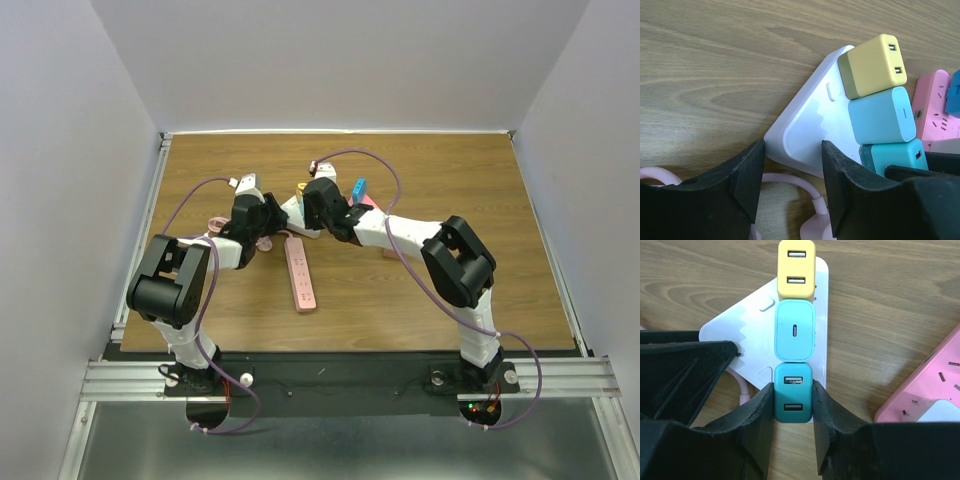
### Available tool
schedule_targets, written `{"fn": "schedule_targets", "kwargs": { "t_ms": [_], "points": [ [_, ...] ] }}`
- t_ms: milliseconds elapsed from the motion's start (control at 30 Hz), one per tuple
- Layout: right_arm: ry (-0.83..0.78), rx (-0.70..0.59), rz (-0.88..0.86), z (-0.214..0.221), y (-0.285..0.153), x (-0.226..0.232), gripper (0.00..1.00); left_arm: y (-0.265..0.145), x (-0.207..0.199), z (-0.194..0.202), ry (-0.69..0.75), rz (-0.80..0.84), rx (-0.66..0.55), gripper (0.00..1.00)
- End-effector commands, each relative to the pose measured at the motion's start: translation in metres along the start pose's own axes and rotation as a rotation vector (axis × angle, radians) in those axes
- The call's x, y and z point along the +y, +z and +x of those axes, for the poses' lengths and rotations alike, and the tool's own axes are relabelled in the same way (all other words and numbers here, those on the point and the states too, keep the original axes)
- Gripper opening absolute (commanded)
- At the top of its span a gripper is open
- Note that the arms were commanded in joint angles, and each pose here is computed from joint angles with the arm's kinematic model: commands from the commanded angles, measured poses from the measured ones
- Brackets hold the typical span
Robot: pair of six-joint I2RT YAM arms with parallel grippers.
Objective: Insert the plug
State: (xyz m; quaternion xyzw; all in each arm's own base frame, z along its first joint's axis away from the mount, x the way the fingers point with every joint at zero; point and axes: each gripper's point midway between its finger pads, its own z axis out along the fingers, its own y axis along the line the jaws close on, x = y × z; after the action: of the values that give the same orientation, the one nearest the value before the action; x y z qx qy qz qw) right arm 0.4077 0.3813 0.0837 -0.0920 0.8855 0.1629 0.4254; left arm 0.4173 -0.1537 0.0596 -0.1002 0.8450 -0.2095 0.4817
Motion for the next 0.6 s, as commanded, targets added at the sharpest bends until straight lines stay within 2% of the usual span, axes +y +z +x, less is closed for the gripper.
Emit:
{"fn": "schedule_targets", "kwargs": {
  "t_ms": [0,100,167,200,300,333,433,467,533,567],
  "points": [
    [-0.109,0.321,0.094,0.114,0.010,-0.037,0.01,0.001,-0.020,0.015,0.029,0.074,0.078,0.57],
    [-0.109,0.273,0.088,0.092,0.004,-0.031,0.01,0.000,-0.021,0.008,0.037,0.063,0.067,0.57],
    [-0.106,0.234,0.076,0.072,-0.003,-0.025,0.08,0.001,-0.019,0.005,0.042,0.049,0.061,0.58],
    [-0.103,0.219,0.080,0.064,-0.005,-0.025,0.23,0.002,-0.016,0.004,0.045,0.030,0.057,0.59],
    [-0.081,0.149,0.060,0.030,-0.023,-0.016,0.54,0.004,-0.010,0.001,0.051,-0.008,0.060,0.60],
    [-0.074,0.127,0.055,0.021,-0.028,-0.013,0.69,0.003,-0.009,-0.002,0.052,-0.016,0.054,0.61],
    [-0.055,0.043,0.039,-0.015,-0.052,-0.008,0.83,0.000,-0.007,-0.010,0.054,-0.026,0.034,0.64],
    [-0.059,0.019,0.037,-0.025,-0.059,-0.008,0.86,-0.001,-0.008,-0.013,0.058,-0.024,0.030,0.68],
    [-0.057,-0.030,0.021,-0.045,-0.079,-0.005,0.98,-0.004,-0.005,-0.025,0.064,-0.058,-0.005,0.73],
    [-0.057,-0.044,0.018,-0.051,-0.086,-0.006,0.99,-0.005,-0.003,-0.030,0.066,-0.081,-0.014,0.76]
  ]
}}
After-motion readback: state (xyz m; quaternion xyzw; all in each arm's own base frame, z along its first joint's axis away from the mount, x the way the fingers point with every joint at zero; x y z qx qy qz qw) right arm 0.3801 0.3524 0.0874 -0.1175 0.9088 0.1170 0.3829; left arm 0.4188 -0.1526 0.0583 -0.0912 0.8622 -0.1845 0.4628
